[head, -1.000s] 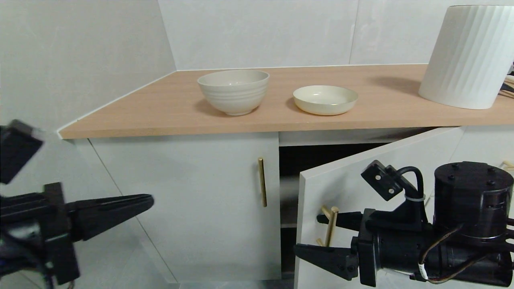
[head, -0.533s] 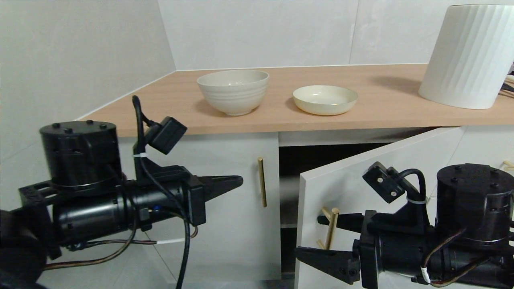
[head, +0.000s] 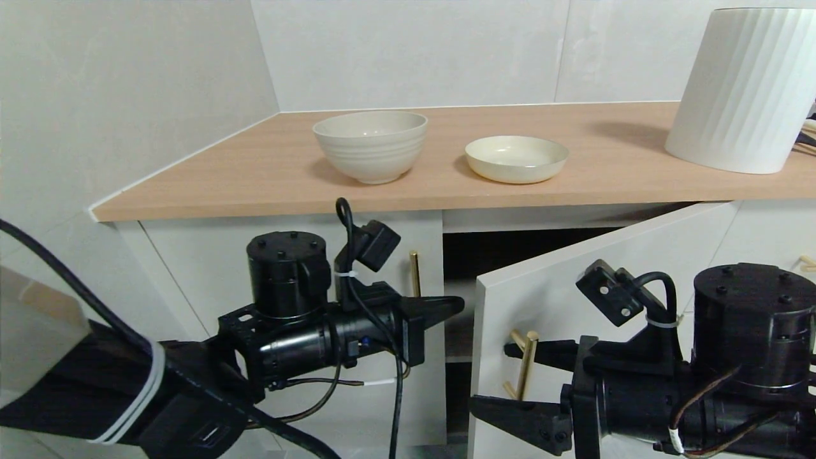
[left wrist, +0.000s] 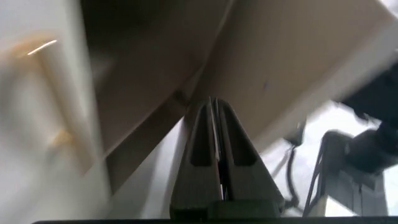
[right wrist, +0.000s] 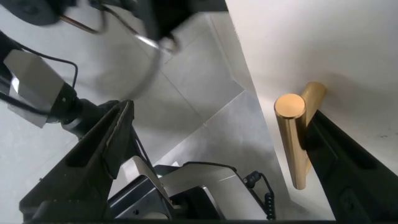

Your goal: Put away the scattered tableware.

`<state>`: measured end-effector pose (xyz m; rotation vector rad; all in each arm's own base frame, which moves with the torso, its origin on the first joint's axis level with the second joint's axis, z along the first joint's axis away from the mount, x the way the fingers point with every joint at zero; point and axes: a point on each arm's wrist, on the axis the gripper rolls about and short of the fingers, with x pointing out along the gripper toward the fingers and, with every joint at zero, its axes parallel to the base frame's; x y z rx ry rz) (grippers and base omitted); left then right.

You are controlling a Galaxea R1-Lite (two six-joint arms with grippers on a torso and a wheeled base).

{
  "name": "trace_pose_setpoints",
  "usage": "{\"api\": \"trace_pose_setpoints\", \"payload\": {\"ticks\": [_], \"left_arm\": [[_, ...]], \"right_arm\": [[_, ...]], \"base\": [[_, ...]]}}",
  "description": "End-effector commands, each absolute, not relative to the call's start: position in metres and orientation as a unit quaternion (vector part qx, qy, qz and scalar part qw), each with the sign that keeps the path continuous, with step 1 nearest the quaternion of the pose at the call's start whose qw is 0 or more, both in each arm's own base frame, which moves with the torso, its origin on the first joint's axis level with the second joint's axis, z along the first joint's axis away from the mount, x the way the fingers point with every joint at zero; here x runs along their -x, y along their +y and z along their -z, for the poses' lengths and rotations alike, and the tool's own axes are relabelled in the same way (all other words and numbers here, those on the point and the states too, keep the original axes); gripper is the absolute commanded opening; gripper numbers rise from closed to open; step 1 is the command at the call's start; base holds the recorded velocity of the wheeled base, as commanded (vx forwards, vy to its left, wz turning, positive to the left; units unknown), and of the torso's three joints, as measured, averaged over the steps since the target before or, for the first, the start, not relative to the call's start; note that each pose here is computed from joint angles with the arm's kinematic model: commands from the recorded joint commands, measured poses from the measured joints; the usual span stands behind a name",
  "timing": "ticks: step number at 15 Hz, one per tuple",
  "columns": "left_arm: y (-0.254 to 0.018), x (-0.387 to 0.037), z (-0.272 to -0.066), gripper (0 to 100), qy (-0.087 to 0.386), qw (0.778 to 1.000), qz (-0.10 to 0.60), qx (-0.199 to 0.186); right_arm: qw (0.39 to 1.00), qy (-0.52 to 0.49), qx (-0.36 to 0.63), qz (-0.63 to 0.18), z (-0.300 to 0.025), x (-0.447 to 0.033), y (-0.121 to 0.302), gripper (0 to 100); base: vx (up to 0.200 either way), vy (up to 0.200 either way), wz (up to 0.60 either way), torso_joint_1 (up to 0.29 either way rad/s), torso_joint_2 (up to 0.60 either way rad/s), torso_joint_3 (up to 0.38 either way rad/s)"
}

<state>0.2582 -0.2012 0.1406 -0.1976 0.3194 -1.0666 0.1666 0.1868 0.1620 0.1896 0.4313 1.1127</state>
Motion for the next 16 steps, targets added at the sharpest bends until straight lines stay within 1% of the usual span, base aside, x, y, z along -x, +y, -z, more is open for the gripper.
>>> {"api": "trace_pose_setpoints", "payload": {"ticks": [1,3,6,10,13,16], "left_arm": [[-0.220,-0.265,-0.126,0,0.168,0.835,0.516,0.092],[-0.227,-0.267,-0.129,0,0.159,0.833,0.522,0.092],[-0.229,-0.264,-0.137,0,0.148,0.830,0.529,0.093],[-0.240,-0.258,-0.135,0,0.151,0.822,0.542,0.090],[-0.243,-0.260,-0.131,0,0.155,0.820,0.544,0.089],[-0.246,-0.259,-0.131,0,0.153,0.818,0.547,0.089]], "right_arm": [[0.824,0.213,-0.087,-0.518,-0.158,-0.169,0.188,100],[0.824,0.214,-0.086,-0.517,-0.157,-0.170,0.188,100],[0.827,0.214,-0.087,-0.512,-0.156,-0.172,0.187,100],[0.838,0.201,-0.091,-0.499,-0.159,-0.177,0.181,100],[0.854,0.183,-0.097,-0.477,-0.163,-0.184,0.174,100],[0.872,0.182,-0.104,-0.441,-0.160,-0.196,0.159,100]], "base": [[0.000,0.000,0.00,0.000,0.00,0.000],[0.000,0.000,0.00,0.000,0.00,0.000],[0.000,0.000,0.00,0.000,0.00,0.000],[0.000,0.000,0.00,0.000,0.00,0.000],[0.000,0.000,0.00,0.000,0.00,0.000],[0.000,0.000,0.00,0.000,0.00,0.000]]}}
